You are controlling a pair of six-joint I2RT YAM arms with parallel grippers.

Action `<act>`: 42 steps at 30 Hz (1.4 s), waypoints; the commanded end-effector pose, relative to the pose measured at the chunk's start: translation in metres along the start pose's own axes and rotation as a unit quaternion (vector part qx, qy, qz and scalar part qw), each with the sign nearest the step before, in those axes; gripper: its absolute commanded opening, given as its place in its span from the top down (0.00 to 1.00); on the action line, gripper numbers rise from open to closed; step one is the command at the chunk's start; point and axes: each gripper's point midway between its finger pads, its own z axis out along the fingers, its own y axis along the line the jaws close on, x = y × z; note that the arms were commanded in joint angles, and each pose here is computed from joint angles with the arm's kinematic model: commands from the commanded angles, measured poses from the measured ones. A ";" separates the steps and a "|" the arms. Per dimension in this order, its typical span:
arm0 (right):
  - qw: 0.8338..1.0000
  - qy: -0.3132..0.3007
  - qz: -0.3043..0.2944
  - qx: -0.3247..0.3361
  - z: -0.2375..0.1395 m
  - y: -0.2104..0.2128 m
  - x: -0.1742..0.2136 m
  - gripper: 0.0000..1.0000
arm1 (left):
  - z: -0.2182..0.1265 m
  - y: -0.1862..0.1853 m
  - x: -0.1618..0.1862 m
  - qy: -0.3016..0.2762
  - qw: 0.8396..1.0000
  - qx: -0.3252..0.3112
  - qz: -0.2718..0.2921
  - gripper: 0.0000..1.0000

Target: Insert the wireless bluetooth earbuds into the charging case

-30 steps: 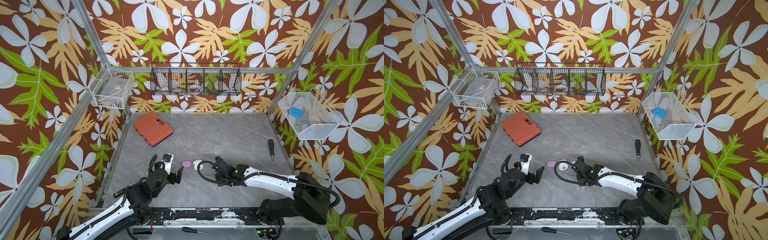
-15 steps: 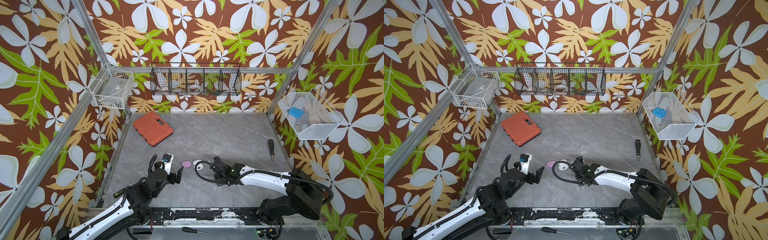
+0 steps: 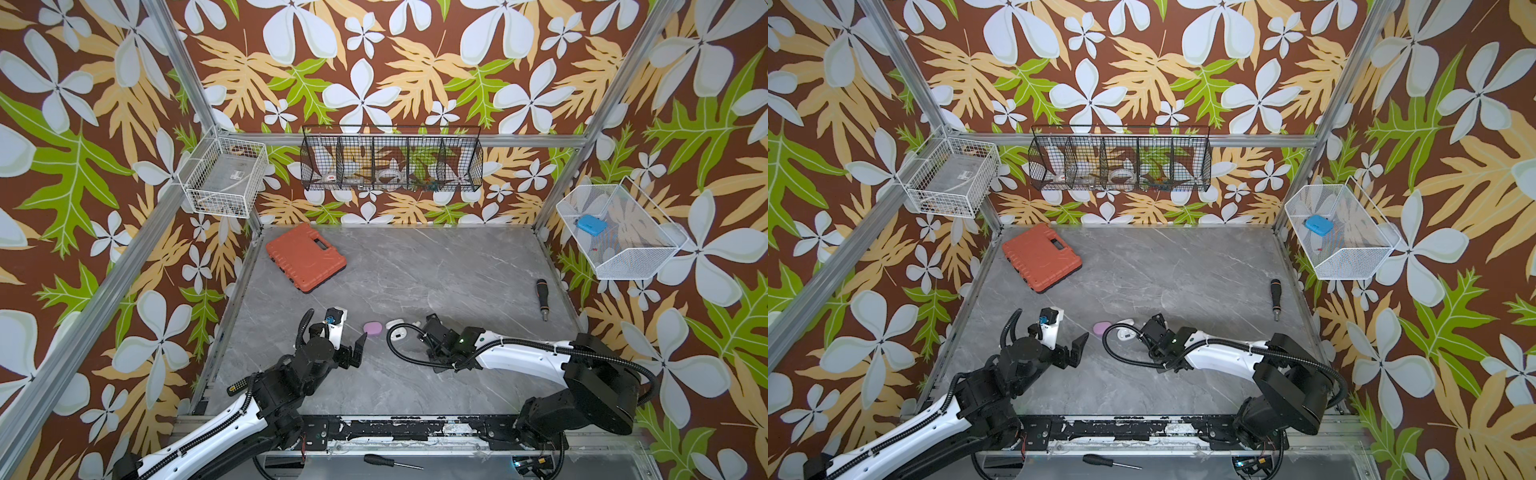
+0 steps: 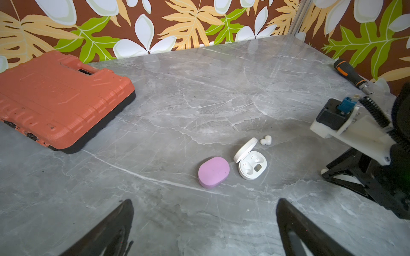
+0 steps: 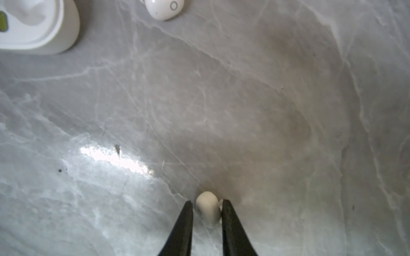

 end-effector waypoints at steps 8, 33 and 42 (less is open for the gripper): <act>0.999 0.005 -0.017 0.035 0.002 -0.006 0.002 0.79 | 0.000 -0.002 -0.007 -0.014 1.000 0.005 -0.007 0.00; 0.996 0.019 -0.046 0.081 0.011 -0.012 0.004 0.83 | 0.000 -0.002 -0.006 -0.013 1.000 0.006 -0.007 0.00; 0.994 0.025 -0.049 0.092 0.014 -0.014 0.004 0.83 | 0.000 -0.002 -0.006 -0.013 1.000 0.008 -0.007 0.00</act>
